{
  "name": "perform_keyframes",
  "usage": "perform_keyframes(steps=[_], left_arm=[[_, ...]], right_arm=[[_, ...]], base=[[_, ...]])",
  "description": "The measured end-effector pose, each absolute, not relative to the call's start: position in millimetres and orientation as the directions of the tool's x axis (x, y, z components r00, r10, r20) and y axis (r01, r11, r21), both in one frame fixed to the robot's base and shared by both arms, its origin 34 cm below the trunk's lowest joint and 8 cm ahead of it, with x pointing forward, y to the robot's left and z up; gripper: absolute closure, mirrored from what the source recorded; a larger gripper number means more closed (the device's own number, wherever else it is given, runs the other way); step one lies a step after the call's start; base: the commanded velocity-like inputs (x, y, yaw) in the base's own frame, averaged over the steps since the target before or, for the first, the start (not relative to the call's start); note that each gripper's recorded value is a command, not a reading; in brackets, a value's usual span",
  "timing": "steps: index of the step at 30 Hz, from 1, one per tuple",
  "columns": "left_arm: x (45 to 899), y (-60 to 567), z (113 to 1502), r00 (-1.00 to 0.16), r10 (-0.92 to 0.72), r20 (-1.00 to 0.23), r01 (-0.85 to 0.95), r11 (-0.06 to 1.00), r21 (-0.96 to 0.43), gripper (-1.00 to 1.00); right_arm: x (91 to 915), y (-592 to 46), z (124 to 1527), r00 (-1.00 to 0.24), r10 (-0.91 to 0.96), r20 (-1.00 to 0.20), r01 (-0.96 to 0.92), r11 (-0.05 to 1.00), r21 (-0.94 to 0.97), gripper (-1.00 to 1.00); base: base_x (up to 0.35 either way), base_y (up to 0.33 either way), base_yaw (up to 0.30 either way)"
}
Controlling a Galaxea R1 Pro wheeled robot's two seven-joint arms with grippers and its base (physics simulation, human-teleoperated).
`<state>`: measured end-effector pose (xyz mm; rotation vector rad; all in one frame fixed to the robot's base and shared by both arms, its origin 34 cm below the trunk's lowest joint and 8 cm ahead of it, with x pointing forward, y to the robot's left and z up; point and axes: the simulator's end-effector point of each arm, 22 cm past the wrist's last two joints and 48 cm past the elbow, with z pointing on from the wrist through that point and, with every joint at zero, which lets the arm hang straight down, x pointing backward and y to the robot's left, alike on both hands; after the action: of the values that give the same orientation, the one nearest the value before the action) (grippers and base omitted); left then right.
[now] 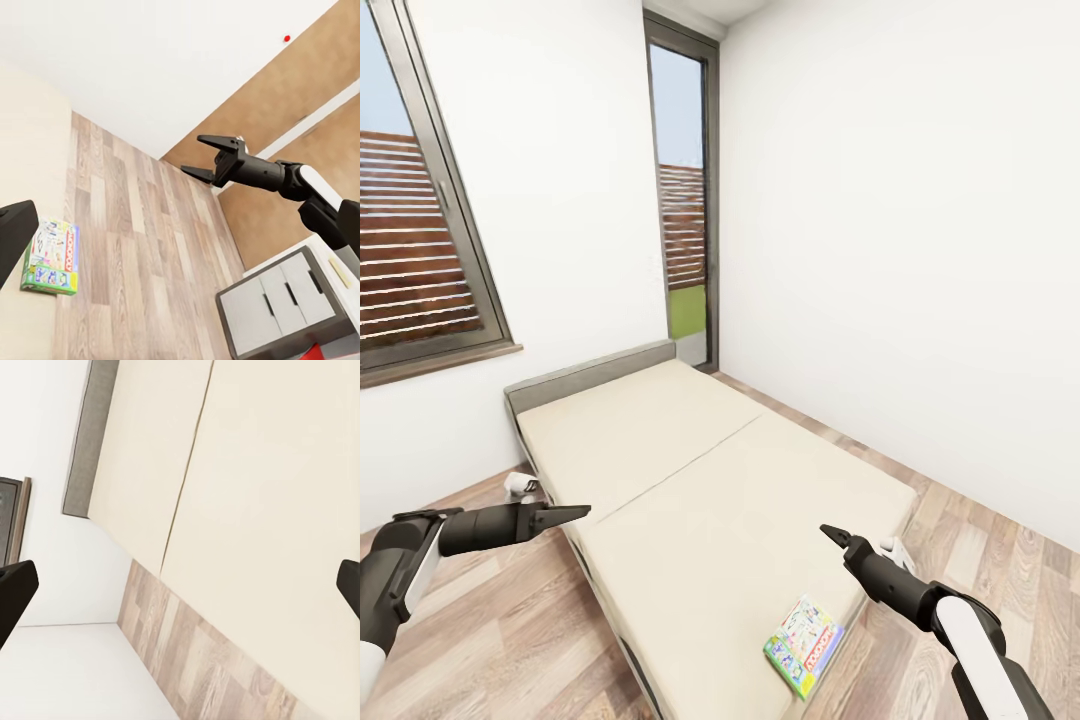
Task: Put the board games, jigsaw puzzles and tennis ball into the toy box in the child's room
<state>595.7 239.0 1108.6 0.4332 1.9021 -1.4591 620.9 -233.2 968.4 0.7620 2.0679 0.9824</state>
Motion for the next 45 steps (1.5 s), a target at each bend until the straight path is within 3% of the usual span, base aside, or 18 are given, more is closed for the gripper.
perform_keyframes(steps=[30, 45], left_arm=[[595.8, 238.8, 1108.6, -0.706, -0.144, -0.694, 0.633, 0.312, -0.709, -1.00], [595.7, 238.6, 1108.3, -0.706, -0.145, -0.693, 0.632, 0.311, -0.710, -1.00]], right_arm=[[622.5, -230.8, 974.2, -0.569, 0.744, -0.350, 0.184, 0.530, 0.828, -1.00], [622.9, -225.6, 977.6, -0.576, 0.735, -0.358, 0.169, 0.535, 0.828, -1.00]], base=[[0.000, -0.129, 0.050], [0.000, -0.261, 0.142]])
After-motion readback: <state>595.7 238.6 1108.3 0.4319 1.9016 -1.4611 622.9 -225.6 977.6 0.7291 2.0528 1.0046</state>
